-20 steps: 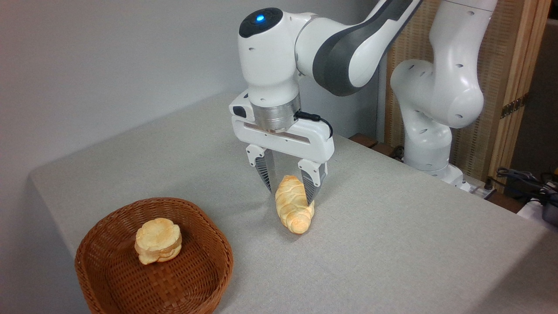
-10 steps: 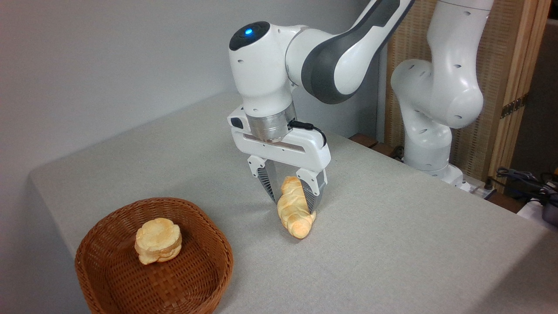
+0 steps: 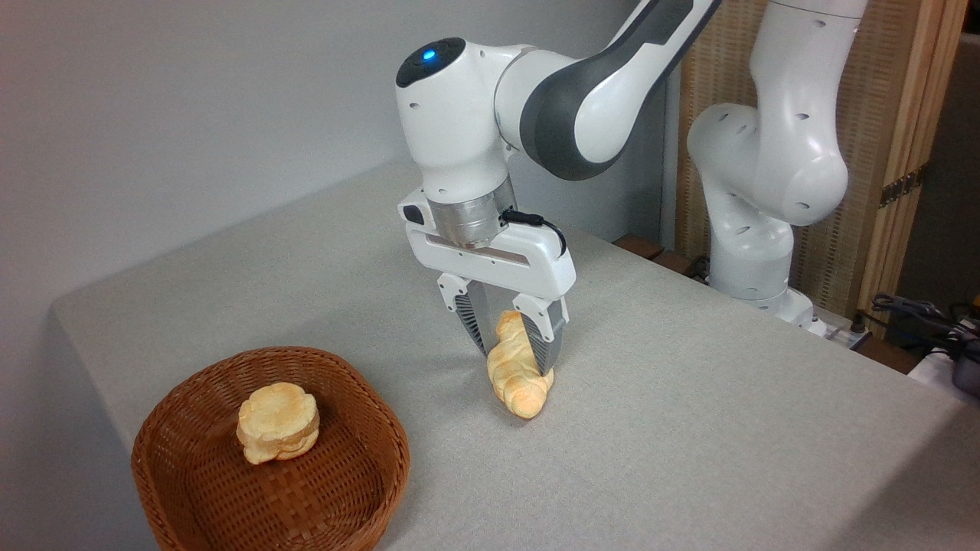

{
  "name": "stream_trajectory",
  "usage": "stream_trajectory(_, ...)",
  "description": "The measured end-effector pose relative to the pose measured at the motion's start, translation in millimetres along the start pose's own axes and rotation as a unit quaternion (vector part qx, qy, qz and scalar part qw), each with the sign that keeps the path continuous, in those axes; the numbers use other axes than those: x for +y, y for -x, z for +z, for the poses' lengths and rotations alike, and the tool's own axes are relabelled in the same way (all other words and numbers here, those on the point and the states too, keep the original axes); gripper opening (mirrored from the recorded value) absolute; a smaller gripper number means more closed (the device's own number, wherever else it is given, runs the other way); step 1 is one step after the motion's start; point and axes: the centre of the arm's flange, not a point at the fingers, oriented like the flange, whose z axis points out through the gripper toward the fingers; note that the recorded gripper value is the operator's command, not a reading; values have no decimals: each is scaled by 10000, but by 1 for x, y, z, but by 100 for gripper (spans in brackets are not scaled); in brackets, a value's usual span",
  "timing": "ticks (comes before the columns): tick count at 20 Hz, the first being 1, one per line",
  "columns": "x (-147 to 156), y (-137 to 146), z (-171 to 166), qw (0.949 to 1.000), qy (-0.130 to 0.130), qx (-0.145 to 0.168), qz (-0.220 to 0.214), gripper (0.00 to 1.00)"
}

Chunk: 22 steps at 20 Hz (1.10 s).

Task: Put bread into the basket
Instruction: 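Lift the held bread roll and carry it over the wicker basket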

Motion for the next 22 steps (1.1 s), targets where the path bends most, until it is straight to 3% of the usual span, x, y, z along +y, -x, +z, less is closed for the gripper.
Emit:
stream_trajectory(9,3,-2,-1,9999,-14,4,102,27)
stream_trajectory(17,18,-19,-25,9991,-180,222,329,27)
stream_trajectory(22,23,-35,-66,9966,-329,633,421,28)
